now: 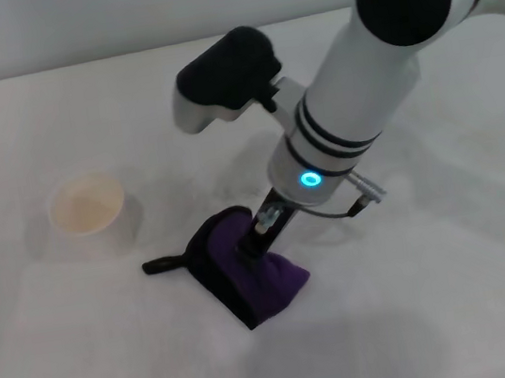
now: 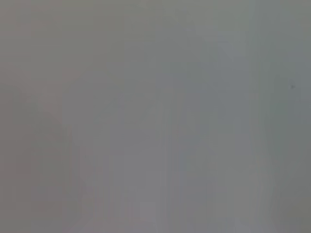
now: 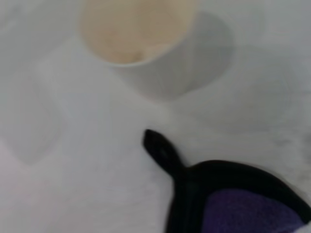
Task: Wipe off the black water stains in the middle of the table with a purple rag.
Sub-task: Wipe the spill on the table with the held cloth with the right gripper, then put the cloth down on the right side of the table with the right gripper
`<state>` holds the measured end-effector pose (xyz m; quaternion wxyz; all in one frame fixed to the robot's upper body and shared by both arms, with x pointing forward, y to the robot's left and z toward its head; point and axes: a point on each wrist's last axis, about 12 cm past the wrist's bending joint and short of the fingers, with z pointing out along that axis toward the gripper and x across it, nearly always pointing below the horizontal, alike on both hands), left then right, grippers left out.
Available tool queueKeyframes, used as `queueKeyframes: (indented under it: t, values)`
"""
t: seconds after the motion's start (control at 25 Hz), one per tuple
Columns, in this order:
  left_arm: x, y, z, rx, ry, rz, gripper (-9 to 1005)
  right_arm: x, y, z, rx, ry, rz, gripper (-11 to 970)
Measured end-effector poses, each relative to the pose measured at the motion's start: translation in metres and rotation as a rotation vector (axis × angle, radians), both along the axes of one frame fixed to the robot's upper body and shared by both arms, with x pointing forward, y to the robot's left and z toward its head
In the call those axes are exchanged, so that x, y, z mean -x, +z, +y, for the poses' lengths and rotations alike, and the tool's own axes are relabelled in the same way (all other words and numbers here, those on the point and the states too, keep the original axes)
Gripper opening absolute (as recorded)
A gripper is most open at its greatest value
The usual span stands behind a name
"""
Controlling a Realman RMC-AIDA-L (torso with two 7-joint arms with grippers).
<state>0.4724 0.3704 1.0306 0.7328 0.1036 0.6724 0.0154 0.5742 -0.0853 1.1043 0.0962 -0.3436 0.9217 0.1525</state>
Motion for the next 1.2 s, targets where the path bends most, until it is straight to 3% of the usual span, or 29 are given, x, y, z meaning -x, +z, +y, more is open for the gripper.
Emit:
queueKeyframes:
  t: [0.52, 0.76, 1.2]
  values:
    - [-0.001, -0.003, 0.002, -0.003, 0.016, 0.026, 886, -0.023, -0.001, -0.082, 0.083, -0.24, -0.032, 94]
    - [-0.004, -0.004, 0.002, -0.005, 0.023, 0.042, 886, -0.027, 0.007, -0.124, 0.092, -0.342, -0.036, 96]
    - [-0.016, -0.001, 0.001, -0.013, 0.021, 0.053, 887, -0.021, 0.003, -0.142, 0.118, -0.358, -0.004, 98]
